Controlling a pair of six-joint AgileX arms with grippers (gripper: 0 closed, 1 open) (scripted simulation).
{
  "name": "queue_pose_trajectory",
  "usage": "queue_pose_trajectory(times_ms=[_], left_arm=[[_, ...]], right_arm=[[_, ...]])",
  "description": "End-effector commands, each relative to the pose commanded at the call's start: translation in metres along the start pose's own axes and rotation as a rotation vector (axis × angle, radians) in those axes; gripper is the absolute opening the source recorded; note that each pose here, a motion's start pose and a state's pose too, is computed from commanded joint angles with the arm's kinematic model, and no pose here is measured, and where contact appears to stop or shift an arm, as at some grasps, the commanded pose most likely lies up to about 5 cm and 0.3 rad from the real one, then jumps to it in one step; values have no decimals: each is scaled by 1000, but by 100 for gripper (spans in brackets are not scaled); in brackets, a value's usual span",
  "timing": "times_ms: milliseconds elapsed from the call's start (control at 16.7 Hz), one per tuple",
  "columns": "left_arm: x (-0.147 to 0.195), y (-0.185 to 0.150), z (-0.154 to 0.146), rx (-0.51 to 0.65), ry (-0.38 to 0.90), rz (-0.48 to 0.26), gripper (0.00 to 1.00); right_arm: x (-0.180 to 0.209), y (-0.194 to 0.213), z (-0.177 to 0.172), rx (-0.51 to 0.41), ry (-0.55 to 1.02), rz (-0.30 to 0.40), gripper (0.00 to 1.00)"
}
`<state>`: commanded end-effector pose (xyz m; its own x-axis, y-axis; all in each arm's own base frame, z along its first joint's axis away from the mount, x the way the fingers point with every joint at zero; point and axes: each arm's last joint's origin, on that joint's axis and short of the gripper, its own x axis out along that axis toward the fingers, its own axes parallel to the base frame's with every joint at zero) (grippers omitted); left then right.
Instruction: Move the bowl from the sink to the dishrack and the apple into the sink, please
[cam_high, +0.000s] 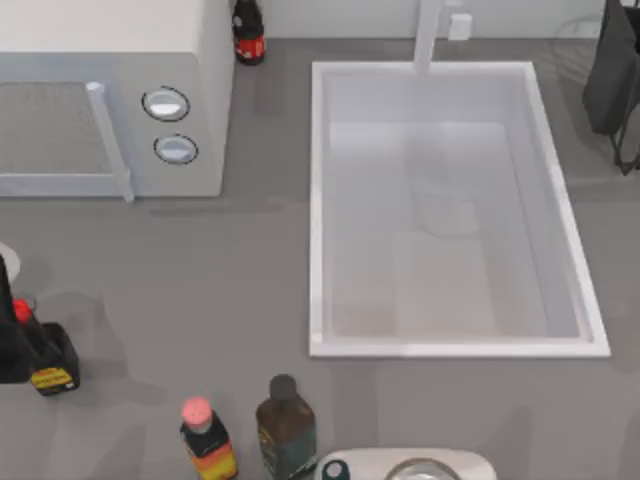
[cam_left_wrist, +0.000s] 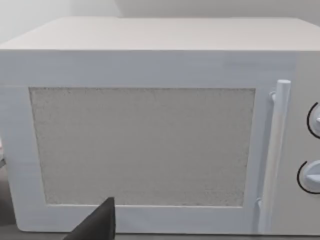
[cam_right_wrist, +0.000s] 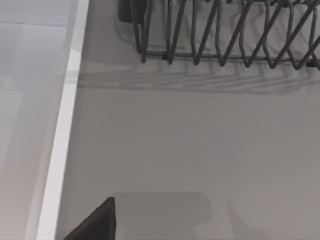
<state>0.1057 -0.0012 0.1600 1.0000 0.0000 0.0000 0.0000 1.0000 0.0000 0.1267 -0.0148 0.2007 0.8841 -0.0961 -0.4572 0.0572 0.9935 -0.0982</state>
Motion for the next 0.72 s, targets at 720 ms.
queue_pose_trajectory(times_ms=[720], left_arm=[[0,0,0,0,0,0,100]], right_arm=[[94,-57,47,-1,1008,88,100]])
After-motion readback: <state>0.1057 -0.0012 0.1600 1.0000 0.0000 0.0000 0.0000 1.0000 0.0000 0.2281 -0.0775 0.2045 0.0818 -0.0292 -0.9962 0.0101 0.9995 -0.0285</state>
